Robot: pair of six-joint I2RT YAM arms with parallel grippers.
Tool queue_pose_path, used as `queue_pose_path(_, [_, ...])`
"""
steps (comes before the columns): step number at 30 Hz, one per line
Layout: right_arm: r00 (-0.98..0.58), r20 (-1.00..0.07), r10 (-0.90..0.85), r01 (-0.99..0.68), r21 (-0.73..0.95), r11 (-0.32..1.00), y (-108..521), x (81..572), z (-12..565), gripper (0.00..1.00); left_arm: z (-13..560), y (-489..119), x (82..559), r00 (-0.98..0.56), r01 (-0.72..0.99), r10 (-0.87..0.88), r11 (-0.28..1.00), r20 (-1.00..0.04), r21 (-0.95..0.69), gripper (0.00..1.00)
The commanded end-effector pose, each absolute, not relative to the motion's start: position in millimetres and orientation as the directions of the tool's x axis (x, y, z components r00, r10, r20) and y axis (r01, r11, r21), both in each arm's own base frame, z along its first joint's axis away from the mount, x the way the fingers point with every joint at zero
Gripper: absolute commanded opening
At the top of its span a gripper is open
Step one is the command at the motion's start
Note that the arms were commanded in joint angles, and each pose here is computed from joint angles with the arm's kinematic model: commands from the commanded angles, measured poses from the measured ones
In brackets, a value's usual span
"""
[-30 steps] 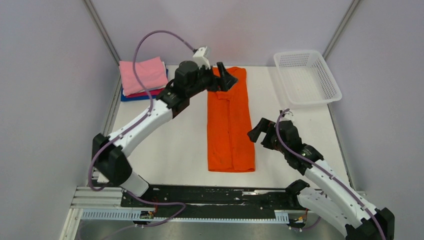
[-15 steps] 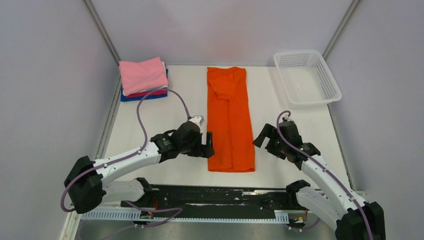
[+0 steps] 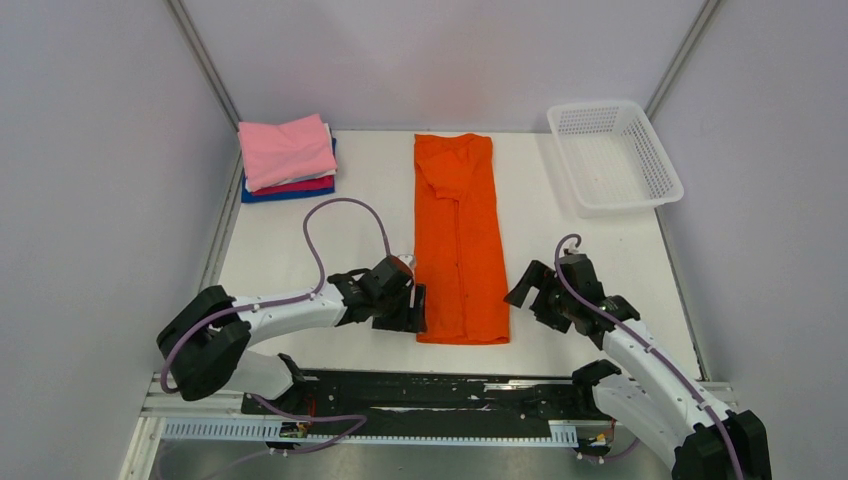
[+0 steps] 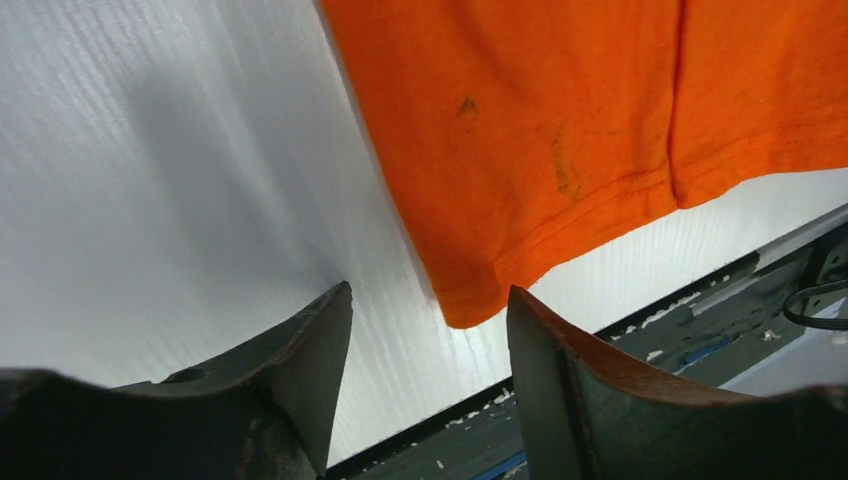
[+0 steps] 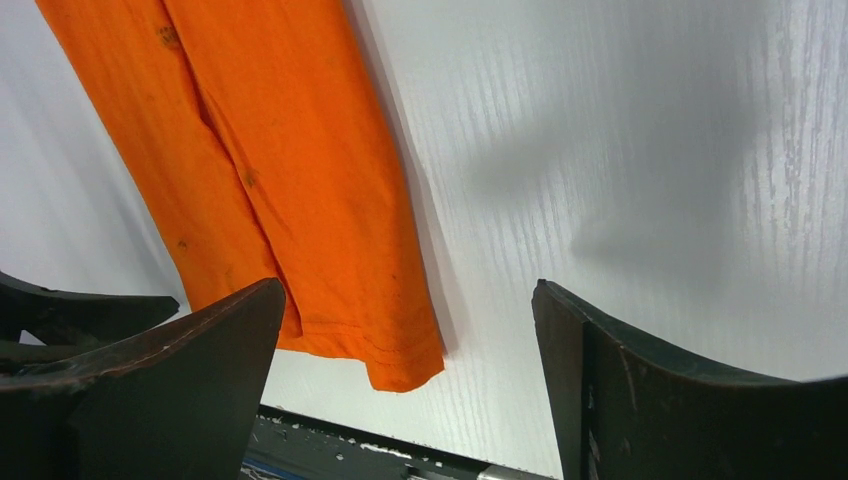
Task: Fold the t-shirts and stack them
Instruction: Grab the bottom of the folded rectangular tshirt with both arms
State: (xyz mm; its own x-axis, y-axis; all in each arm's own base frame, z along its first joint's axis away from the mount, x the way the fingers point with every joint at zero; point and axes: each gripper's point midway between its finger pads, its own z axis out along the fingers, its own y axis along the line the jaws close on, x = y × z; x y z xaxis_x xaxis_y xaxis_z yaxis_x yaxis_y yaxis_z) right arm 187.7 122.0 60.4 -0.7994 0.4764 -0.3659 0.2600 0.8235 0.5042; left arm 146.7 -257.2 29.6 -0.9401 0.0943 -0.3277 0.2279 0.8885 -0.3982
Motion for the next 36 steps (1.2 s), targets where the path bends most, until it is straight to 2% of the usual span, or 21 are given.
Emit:
queue_pose_path(1, [-0.793,-0.344,0.503,0.277,0.532,0.800,125.3,187.3,61.7,0.90,35.5,-276.8,144.3,-0.941,0.256,0.119,0.862,-0.317,-0.438,0.61])
queue_pose_path(4, [-0.804,-0.325,0.498,0.275,0.539,0.796,128.3,184.8,60.5,0.81,29.2,-273.2,137.9,-0.947,0.253,0.135,0.873,-0.292,-0.417,0.59])
queue_pose_path(7, [-0.826,-0.294,0.480,0.269,0.543,0.796,132.3,178.6,56.6,0.67,21.9,-274.0,135.8,-0.950,0.255,0.147,0.875,-0.275,-0.412,0.51])
queue_pose_path(9, [-0.851,-0.253,0.461,0.261,0.557,0.788,138.1,171.0,53.9,0.63,17.9,-276.4,136.0,-0.952,0.255,0.154,0.876,-0.264,-0.410,0.45])
queue_pose_path(12, [-0.880,-0.186,0.436,0.265,0.570,0.778,144.8,158.2,47.7,0.57,10.1,-274.6,136.4,-0.957,0.244,0.159,0.891,-0.242,-0.383,0.29])
queue_pose_path(15, [-0.888,-0.127,0.442,0.304,0.560,0.771,145.9,148.6,36.6,0.52,7.4,-271.2,136.4,-0.960,0.234,0.156,0.902,-0.231,-0.362,0.19])
queue_pose_path(18, [-0.897,-0.092,0.432,0.315,0.551,0.773,147.3,143.7,29.1,0.41,8.7,-265.8,135.3,-0.962,0.224,0.150,0.911,-0.228,-0.345,0.09])
queue_pose_path(22, [-0.905,-0.071,0.419,0.313,0.556,0.770,150.6,142.5,22.6,0.33,9.6,-261.0,132.1,-0.964,0.215,0.142,0.914,-0.226,-0.343,0.04])
queue_pose_path(25, [-0.912,-0.039,0.409,0.316,0.569,0.759,154.7,137.7,17.3,0.17,10.0,-257.8,129.2,-0.967,0.208,0.139,0.918,-0.215,-0.339,0.00])
queue_pose_path(27, [-0.921,-0.019,0.388,0.304,0.587,0.750,158.4,132.2,18.0,0.03,12.5,-255.4,126.0,-0.968,0.202,0.134,0.917,-0.211,-0.344,0.00])
queue_pose_path(28, [-0.927,-0.013,0.375,0.292,0.603,0.743,161.0,129.2,20.2,0.00,14.3,-255.4,124.0,-0.969,0.203,0.135,0.913,-0.208,-0.353,0.00])
queue_pose_path(32, [-0.944,-0.017,0.329,0.228,0.687,0.690,173.9,119.8,38.2,0.00,28.1,-260.7,109.4,-0.966,0.241,0.168,0.864,-0.199,-0.442,0.00])
queue_pose_path(36, [-0.939,-0.080,0.334,0.173,0.730,0.661,178.3,128.5,57.1,0.00,44.6,-277.4,108.0,-0.957,0.280,0.185,0.801,-0.225,-0.529,0.00])
